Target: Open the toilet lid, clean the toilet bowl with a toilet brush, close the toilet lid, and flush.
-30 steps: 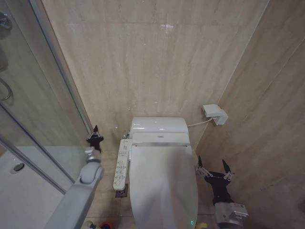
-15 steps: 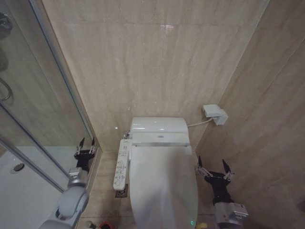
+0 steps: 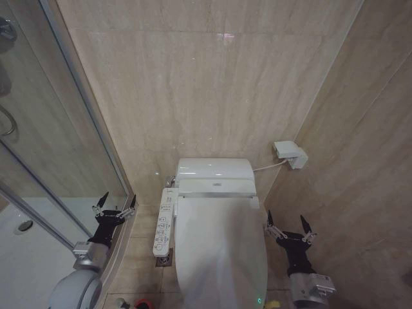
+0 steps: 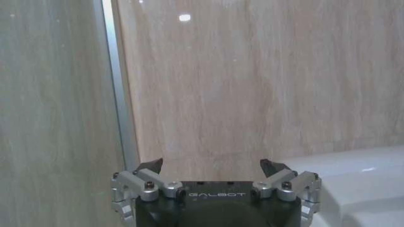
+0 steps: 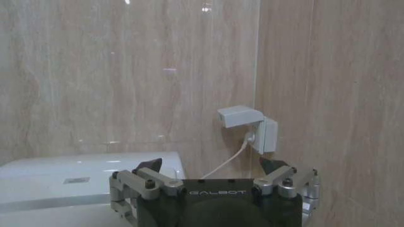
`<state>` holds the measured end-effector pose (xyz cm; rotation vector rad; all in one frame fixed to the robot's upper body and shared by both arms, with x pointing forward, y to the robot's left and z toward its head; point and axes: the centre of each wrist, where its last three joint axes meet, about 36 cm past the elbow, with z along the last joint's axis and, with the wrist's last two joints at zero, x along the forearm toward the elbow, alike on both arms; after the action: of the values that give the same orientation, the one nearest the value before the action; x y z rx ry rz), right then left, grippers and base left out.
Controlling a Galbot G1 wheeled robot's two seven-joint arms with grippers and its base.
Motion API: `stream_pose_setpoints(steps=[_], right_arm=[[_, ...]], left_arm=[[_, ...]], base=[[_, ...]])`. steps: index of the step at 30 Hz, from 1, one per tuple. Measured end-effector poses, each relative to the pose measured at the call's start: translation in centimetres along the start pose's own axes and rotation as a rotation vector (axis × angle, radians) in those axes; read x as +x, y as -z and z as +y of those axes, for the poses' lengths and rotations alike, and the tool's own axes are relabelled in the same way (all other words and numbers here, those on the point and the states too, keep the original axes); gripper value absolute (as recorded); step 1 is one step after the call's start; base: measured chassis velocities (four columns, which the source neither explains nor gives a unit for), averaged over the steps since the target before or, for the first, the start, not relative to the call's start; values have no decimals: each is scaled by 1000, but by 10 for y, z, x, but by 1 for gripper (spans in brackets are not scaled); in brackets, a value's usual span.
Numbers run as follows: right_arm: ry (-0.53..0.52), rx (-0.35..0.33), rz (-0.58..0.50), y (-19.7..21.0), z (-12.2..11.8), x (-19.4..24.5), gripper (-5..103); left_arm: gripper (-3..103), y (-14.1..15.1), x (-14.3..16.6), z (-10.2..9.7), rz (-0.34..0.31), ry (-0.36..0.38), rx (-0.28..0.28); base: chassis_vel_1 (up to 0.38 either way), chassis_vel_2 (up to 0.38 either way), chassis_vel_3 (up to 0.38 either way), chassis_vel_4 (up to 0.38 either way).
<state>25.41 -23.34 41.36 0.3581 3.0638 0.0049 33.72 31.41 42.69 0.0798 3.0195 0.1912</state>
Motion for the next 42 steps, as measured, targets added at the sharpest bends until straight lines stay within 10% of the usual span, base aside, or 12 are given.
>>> stream_pose_setpoints(steps=[17,42], right_arm=[[0,0,0,0,0,0,100],[0,0,0,0,0,0,100]], left_arm=[[100,35,78,-32,-23,2,45],[100,27,79,-41,-40,7,66]], base=[[0,0,0,0],[50,-24,-51,25]])
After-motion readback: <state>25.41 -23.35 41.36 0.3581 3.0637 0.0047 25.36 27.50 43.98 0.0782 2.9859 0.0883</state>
